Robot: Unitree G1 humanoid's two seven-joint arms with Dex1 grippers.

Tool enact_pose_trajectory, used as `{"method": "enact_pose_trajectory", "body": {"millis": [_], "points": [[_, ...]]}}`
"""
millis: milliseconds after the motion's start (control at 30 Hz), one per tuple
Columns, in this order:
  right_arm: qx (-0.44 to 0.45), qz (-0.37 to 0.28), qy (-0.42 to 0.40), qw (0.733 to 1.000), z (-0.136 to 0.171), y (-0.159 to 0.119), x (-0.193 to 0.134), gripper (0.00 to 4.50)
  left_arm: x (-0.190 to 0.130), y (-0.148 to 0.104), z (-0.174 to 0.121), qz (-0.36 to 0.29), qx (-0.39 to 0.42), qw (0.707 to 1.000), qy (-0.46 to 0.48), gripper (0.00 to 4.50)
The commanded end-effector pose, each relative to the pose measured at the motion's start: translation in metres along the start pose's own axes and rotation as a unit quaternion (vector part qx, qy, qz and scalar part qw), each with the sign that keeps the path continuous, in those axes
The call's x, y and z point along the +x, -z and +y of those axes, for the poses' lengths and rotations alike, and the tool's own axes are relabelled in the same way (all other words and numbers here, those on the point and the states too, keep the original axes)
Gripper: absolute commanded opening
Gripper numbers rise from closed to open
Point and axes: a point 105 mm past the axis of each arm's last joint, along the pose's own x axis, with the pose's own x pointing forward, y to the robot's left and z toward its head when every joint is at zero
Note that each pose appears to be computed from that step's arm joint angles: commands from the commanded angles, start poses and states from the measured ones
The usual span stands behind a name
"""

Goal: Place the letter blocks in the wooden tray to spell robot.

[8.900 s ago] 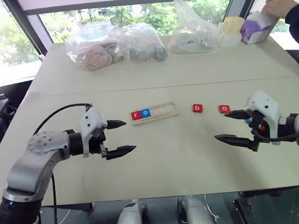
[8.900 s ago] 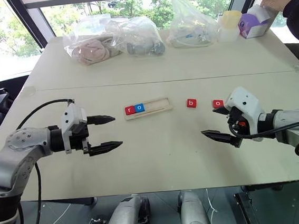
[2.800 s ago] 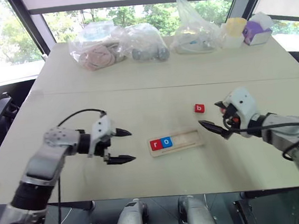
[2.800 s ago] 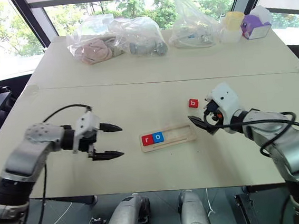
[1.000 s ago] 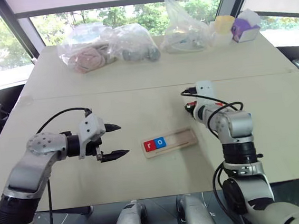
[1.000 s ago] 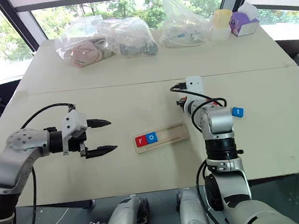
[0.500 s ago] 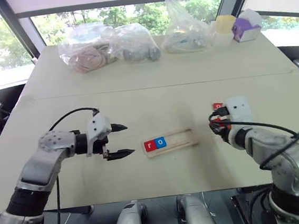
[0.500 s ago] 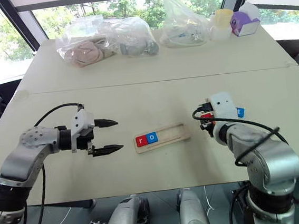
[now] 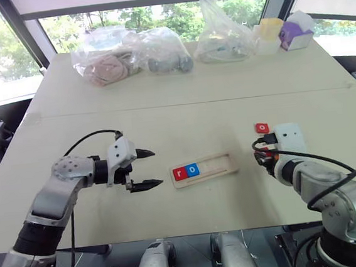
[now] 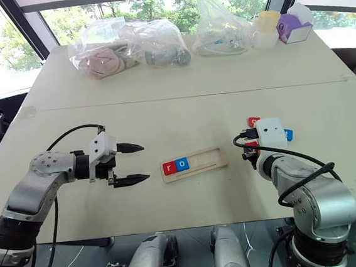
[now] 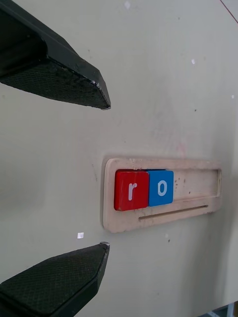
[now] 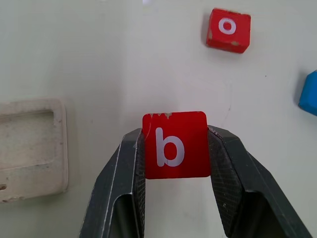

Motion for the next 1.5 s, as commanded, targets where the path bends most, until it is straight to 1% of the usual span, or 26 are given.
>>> {"method": "enact_pose_trajectory", "body": {"millis": [33, 233, 267, 300, 400, 433, 500, 600, 700, 800, 867, 900, 1000, 1067, 1167, 1267, 1400, 1500], "points": [[-0.002, 0.004, 0.005, 1.000, -0.001, 0.000, 0.002, 1.18, -0.004, -0.008, 0.002, -0.003, 0.026, 1.000, -0.009, 4.50], [0.012, 0.019, 0.000, 1.000, 0.002, 0.010, 0.009, 1.18, -0.005, -0.009, 0.000, -0.002, 0.027, 1.000, -0.012, 4.50], [0.012, 0.019, 0.000, 1.000, 0.002, 0.010, 0.009, 2.22, -0.004, -0.009, 0.000, -0.004, 0.026, 1.000, -0.012, 4.50], [0.011, 0.019, 0.000, 1.000, 0.003, 0.010, 0.009, 2.66, -0.004, -0.009, -0.001, -0.005, 0.025, 1.000, -0.013, 4.50], [0.000, 0.003, -0.013, 1.000, 0.002, -0.001, 0.005, 4.26, -0.005, -0.009, -0.001, -0.003, 0.023, 1.000, -0.013, 4.50], [-0.017, -0.003, -0.020, 1.000, 0.002, -0.006, 0.003, 4.45, -0.005, -0.008, -0.001, -0.002, 0.023, 1.000, -0.014, 4.50], [-0.075, -0.004, -0.048, 0.996, 0.003, -0.013, -0.004, 4.45, -0.005, -0.009, -0.001, -0.002, 0.023, 1.000, -0.014, 4.50], [-0.185, -0.011, -0.121, 0.975, 0.007, -0.028, -0.021, 4.45, -0.004, -0.009, 0.000, -0.004, 0.024, 1.000, -0.014, 4.50], [-0.268, -0.001, -0.217, 0.939, 0.008, -0.036, -0.038, 4.45, -0.003, -0.010, 0.002, -0.005, 0.028, 0.999, -0.014, 4.50], [-0.365, 0.017, -0.288, 0.885, -0.002, -0.030, -0.049, 4.45, -0.002, -0.011, 0.003, -0.008, 0.028, 0.999, -0.014, 4.50], [-0.421, 0.027, -0.318, 0.849, -0.011, -0.025, -0.050, 4.45, -0.002, -0.011, 0.003, -0.007, 0.030, 0.999, -0.011, 4.50], [-0.432, 0.031, -0.333, 0.838, -0.015, -0.024, -0.049, 4.45, -0.003, -0.011, 0.002, -0.005, 0.031, 0.999, -0.009, 4.50], [-0.461, 0.019, -0.335, 0.822, -0.029, -0.029, -0.035, 4.45, -0.007, -0.011, 0.002, 0.002, 0.042, 0.999, -0.005, 4.50], [-0.466, 0.005, -0.345, 0.815, -0.033, -0.034, -0.024, 4.45, -0.008, -0.012, 0.001, 0.003, 0.046, 0.999, -0.003, 4.50], [-0.463, 0.004, -0.356, 0.812, -0.038, -0.036, -0.011, 4.45, -0.009, -0.014, -0.001, 0.001, 0.047, 0.999, 0.001, 4.50], [-0.457, 0.019, -0.373, 0.807, -0.041, -0.031, -0.001, 4.45, -0.008, -0.014, -0.008, 0.008, 0.049, 0.999, 0.021, 4.50], [-0.455, 0.027, -0.388, 0.801, -0.040, -0.027, 0.007, 4.45, -0.011, -0.012, -0.013, 0.020, 0.064, 0.997, 0.037, 4.50], [-0.451, 0.027, -0.391, 0.801, -0.038, -0.025, 0.014, 4.45, -0.017, -0.016, -0.014, 0.028, 0.079, 0.995, 0.046, 4.50]]}}
